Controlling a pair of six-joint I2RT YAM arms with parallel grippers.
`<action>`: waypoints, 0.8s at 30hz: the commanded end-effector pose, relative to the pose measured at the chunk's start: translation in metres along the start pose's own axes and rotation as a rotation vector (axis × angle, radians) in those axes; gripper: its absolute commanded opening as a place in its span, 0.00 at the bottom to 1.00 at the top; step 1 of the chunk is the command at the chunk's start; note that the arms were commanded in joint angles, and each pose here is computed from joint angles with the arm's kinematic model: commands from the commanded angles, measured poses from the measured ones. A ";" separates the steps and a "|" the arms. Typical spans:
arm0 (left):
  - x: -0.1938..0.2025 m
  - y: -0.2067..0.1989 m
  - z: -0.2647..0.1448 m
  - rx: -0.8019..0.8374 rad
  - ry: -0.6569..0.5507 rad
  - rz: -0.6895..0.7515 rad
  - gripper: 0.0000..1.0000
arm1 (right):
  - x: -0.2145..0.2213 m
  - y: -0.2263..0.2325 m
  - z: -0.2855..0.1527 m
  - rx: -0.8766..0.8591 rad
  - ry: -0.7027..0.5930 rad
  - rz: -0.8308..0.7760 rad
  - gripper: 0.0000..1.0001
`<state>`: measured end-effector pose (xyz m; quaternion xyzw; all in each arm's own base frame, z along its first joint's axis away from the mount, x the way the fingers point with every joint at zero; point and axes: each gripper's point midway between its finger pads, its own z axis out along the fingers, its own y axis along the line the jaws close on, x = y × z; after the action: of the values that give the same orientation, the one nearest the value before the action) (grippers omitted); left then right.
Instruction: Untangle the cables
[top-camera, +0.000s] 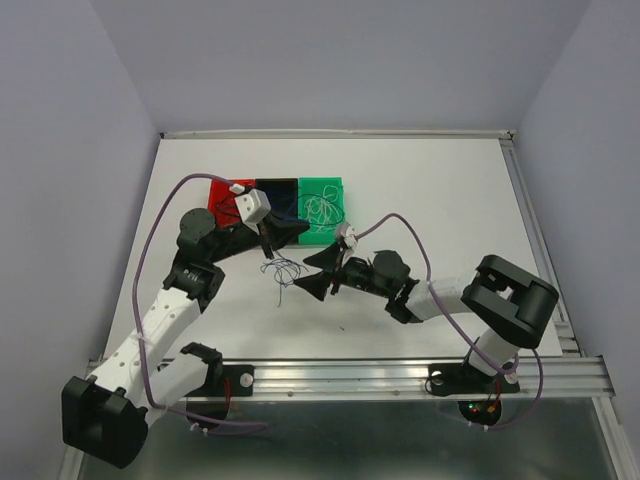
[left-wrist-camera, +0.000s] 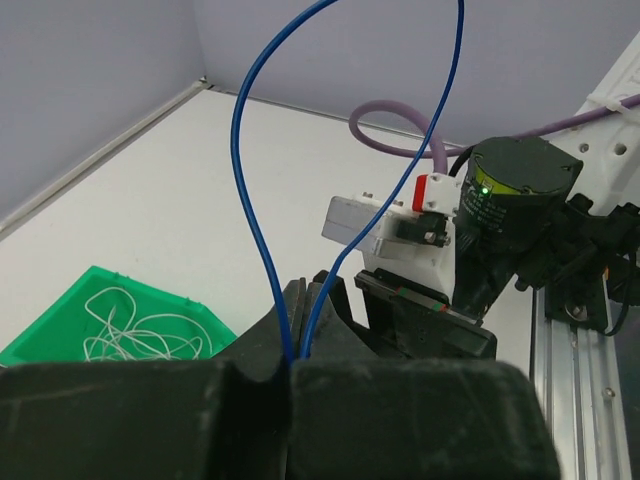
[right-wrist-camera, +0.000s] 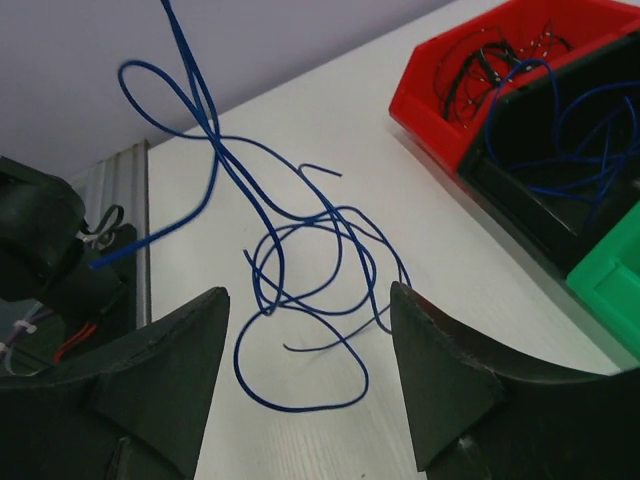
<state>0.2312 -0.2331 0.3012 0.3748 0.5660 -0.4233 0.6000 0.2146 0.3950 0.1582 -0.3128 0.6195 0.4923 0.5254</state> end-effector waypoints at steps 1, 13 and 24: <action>-0.009 -0.006 0.001 0.046 -0.030 0.019 0.00 | -0.054 0.026 0.007 -0.113 -0.212 -0.059 0.70; -0.026 0.011 -0.015 -0.046 -0.062 0.054 0.00 | -0.069 0.023 -0.015 -0.050 -0.280 -0.047 0.00; -0.060 0.132 -0.099 -0.853 -0.207 0.093 0.00 | -0.101 -0.024 -0.119 0.354 -0.508 0.052 0.01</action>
<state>0.2911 -0.1403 0.3386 0.1796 0.6052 -0.2558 0.7321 0.2087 0.2999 0.2368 -0.1553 0.5593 0.4818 0.6565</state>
